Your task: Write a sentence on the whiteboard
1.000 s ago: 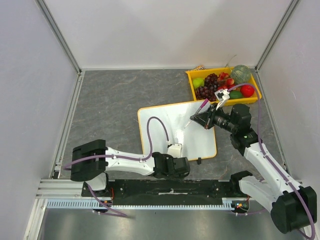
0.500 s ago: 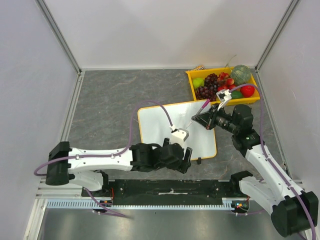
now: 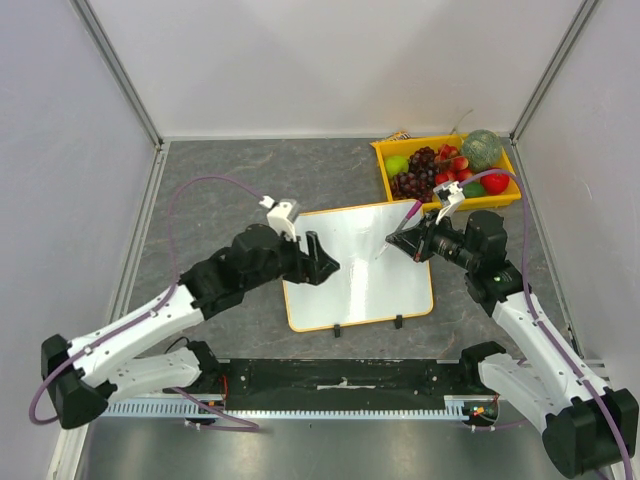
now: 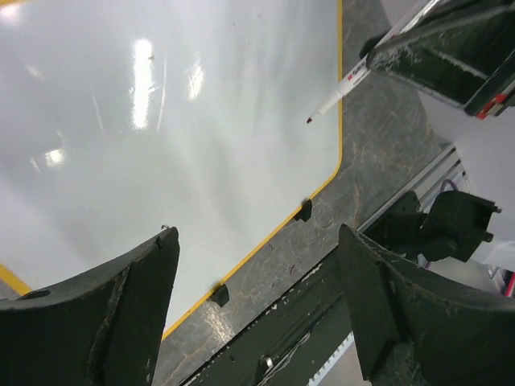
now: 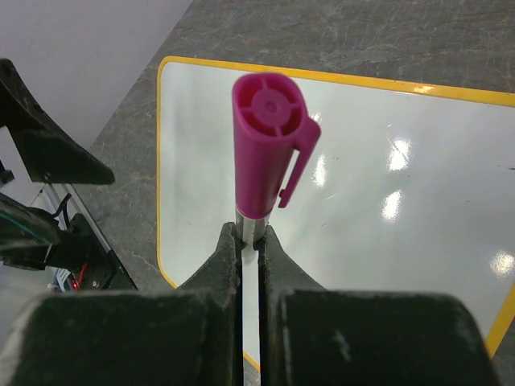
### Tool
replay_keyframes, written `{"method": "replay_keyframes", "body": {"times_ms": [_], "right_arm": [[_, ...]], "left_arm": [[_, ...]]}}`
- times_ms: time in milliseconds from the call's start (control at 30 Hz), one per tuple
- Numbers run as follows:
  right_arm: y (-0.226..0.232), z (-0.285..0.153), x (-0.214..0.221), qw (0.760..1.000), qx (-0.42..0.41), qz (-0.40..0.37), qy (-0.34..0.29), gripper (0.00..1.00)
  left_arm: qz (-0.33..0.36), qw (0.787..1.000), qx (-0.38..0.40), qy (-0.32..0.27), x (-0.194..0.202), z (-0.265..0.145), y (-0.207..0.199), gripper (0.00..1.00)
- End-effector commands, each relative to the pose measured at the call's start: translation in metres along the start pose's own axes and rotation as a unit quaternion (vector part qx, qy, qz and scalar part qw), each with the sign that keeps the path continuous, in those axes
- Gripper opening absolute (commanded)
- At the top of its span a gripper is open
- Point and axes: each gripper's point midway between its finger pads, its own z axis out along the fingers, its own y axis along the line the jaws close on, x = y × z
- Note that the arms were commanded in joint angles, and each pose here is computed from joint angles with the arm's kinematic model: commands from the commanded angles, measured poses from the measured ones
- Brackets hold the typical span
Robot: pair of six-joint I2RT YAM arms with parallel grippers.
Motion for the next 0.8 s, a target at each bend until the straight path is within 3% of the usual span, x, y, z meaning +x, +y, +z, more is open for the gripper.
{"method": "replay_keyframes", "body": {"times_ms": [0, 133, 367, 533, 767], "right_arm": [[0.009, -0.003, -0.023, 0.999, -0.009, -0.025, -0.024, 0.0], [0.009, -0.003, -0.026, 0.999, -0.008, -0.032, -0.028, 0.0], [0.01, 0.0, -0.029, 0.998, -0.015, -0.05, -0.028, 0.0], [0.01, 0.004, -0.025, 0.998, -0.027, -0.055, -0.015, 0.0], [0.013, 0.006, -0.03, 0.997, -0.035, -0.064, -0.018, 0.0]], "left_arm": [[0.009, 0.999, 0.015, -0.032, -0.023, -0.024, 0.013, 0.85], [-0.026, 0.998, -0.012, -0.064, -0.035, -0.043, 0.049, 0.86], [-0.084, 0.994, -0.027, -0.07, -0.037, -0.053, 0.099, 0.86], [-0.126, 0.988, -0.007, -0.084, -0.037, -0.056, 0.122, 0.85], [-0.133, 0.987, 0.04, -0.078, -0.032, -0.053, 0.13, 0.85]]}}
